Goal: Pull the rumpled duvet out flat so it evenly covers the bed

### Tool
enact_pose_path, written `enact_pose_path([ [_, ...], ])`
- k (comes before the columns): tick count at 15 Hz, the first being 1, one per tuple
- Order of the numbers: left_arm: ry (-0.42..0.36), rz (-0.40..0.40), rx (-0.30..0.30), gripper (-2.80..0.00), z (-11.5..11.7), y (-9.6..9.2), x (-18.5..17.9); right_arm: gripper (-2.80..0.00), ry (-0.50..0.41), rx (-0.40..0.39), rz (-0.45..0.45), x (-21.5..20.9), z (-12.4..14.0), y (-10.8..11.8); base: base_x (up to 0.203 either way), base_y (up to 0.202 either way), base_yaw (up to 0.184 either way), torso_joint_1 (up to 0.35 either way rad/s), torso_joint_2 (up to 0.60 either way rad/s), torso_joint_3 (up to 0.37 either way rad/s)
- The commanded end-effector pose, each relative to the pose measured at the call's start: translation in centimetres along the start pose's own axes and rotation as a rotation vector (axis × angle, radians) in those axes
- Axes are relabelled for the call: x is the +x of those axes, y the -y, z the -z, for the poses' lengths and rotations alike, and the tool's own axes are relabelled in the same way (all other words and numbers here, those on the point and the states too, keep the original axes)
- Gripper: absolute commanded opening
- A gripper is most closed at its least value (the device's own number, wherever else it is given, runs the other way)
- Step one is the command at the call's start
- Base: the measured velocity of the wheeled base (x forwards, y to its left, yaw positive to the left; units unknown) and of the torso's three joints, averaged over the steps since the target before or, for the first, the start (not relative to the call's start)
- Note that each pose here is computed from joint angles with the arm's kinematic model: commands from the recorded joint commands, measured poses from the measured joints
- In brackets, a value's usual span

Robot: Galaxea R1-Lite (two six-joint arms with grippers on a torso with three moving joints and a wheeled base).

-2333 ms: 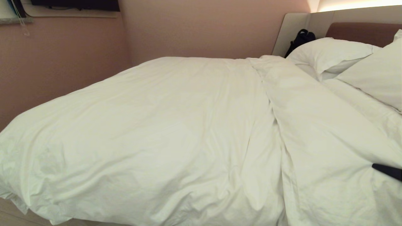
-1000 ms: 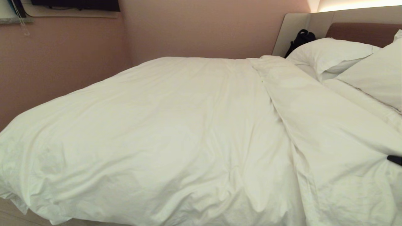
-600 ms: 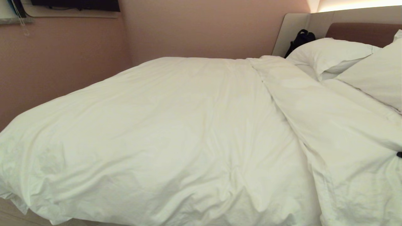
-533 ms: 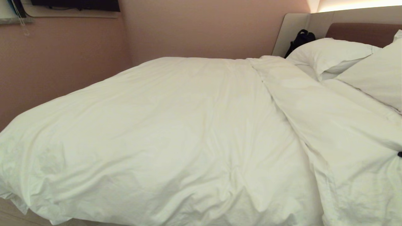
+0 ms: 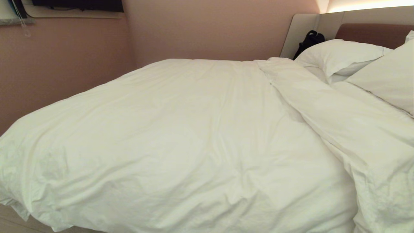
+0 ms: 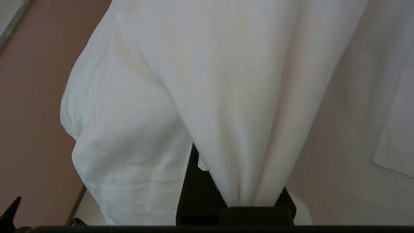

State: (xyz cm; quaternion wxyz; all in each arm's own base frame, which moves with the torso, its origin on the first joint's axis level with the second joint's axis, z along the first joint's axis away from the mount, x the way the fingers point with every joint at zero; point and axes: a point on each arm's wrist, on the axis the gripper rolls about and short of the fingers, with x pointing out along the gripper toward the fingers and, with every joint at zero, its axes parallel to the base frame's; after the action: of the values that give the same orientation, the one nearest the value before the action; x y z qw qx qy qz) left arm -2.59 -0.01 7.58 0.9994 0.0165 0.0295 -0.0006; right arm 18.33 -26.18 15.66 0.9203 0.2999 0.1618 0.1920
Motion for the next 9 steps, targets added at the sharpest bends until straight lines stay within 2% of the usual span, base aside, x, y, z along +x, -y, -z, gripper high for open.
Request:
enact_pose_path([
  [1,-0.001,0.0,0.001,-2.8,0.0,0.0,0.0,-2.8,0.002,0.053,-0.004,-0.2,0.0,0.8,0.0,0.0,0.0,0.0,0.0,0.0],
  [6,-0.001,0.0,0.001,-2.8,0.0,0.0,0.0,-2.8,0.025,0.089,0.02,-1.5,-0.8,2.2,0.0,0.0,0.0,0.0,0.0,0.0],
  [9,-0.001,0.0,0.001,-2.8,0.0,0.0,0.0,-2.8,0.058,0.116,0.001,-2.2,-1.4,2.9,0.0,0.0,0.0,0.0,0.0,0.0],
])
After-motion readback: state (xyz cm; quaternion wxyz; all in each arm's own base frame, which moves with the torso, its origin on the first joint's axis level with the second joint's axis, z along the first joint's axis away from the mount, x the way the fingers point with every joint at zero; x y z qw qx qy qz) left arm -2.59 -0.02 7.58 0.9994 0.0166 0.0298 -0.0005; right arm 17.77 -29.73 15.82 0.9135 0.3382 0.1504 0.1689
